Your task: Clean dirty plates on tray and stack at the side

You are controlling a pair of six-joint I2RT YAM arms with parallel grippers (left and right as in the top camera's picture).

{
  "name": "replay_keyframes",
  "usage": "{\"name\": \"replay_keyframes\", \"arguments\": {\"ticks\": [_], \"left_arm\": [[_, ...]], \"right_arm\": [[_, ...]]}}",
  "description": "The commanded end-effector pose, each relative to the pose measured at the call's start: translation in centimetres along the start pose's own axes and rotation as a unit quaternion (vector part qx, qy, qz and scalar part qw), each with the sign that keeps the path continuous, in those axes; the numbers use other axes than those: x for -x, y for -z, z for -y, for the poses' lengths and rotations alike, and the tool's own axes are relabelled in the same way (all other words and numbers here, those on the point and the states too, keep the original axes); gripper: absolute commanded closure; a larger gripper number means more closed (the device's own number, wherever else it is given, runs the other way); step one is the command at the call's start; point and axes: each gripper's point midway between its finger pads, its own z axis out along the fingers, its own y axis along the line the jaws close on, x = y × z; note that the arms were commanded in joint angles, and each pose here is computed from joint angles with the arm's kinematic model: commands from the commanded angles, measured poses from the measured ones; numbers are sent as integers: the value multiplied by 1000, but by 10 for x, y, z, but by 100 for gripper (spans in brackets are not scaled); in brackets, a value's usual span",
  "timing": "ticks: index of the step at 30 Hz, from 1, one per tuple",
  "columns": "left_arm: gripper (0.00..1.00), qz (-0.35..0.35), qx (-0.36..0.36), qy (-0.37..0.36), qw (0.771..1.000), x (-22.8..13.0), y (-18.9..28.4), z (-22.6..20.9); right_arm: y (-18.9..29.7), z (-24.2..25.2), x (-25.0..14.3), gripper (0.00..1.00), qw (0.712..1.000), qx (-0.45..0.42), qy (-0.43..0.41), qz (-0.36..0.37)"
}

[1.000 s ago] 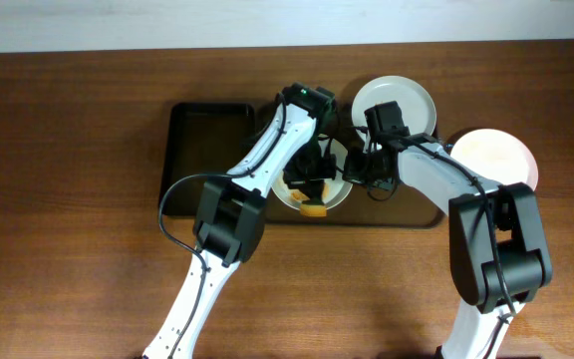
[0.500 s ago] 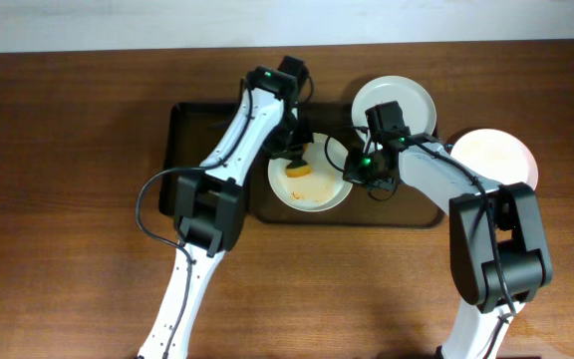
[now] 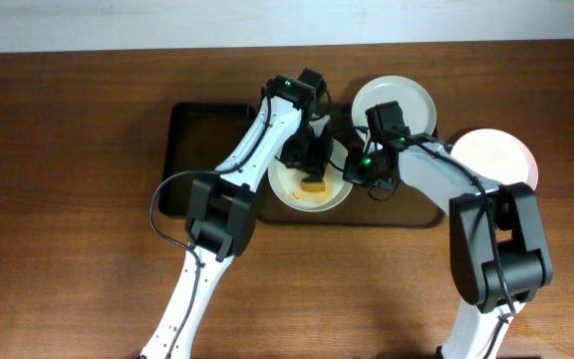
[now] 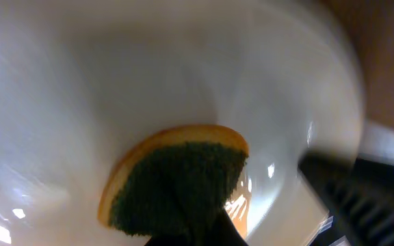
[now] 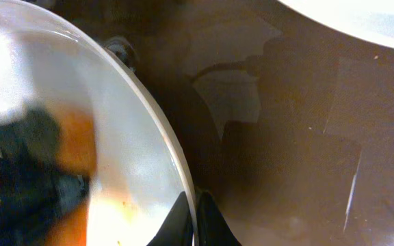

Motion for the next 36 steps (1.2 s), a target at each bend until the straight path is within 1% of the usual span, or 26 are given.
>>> {"name": "replay_keyframes", "arguments": {"ticks": [1,3,5,7,9,11,13,15,16,17,19,22,23,26,28,30,31,34,36], "left_arm": [[100,17,106,80,991,15,-24,-73],[100,28,114,88,989,20,-12,-81],[100,48,131,95,986,26,10,-90],[100,62,125,105,985,30,34,-94],[100,76,107,114,985,31,63,-93],[100,96,53,120,987,31,104,-79],[100,128,11,102,986,30,147,-66],[100,159,7,107,982,24,184,-68],[100,169,6,110,980,22,196,-71],[100,180,5,111,977,22,205,-74],[100,189,5,115,975,22,214,-81],[100,192,10,120,974,23,220,-101],[100,193,10,123,974,23,221,-104],[100,195,12,128,972,23,223,-110],[100,196,23,129,972,23,223,-113],[100,198,31,131,971,23,224,-116],[100,199,35,132,970,23,224,-118],[100,201,51,136,969,23,226,-125],[100,203,52,136,968,23,226,-125]], "right_arm": [[-20,28,-19,96,998,-42,-16,-32],[-20,28,-19,96,998,-42,-16,-32],[-20,28,-19,96,998,-42,-16,-32],[-21,28,-18,96,999,-42,-12,-31],[-21,28,-18,96,999,-41,-11,-30],[-21,27,-17,96,999,-40,-7,-29],[-21,26,-17,96,999,-39,-5,-27],[-22,23,-16,96,999,-38,7,-23],[-22,21,-16,96,999,-38,11,-21],[-24,18,-15,92,999,-35,15,-18],[-27,13,-13,86,999,-30,32,-12],[-35,10,-19,86,998,-34,43,-19],[-35,9,-22,96,998,-35,46,-22],[-29,6,-25,96,997,-32,54,-32],[-14,-1,-20,96,997,-30,71,-27],[15,-9,-9,96,995,-37,93,-6],[35,-11,0,96,994,-49,98,16],[74,-9,16,96,989,-84,105,67],[111,-1,24,96,977,-137,120,114]]}}
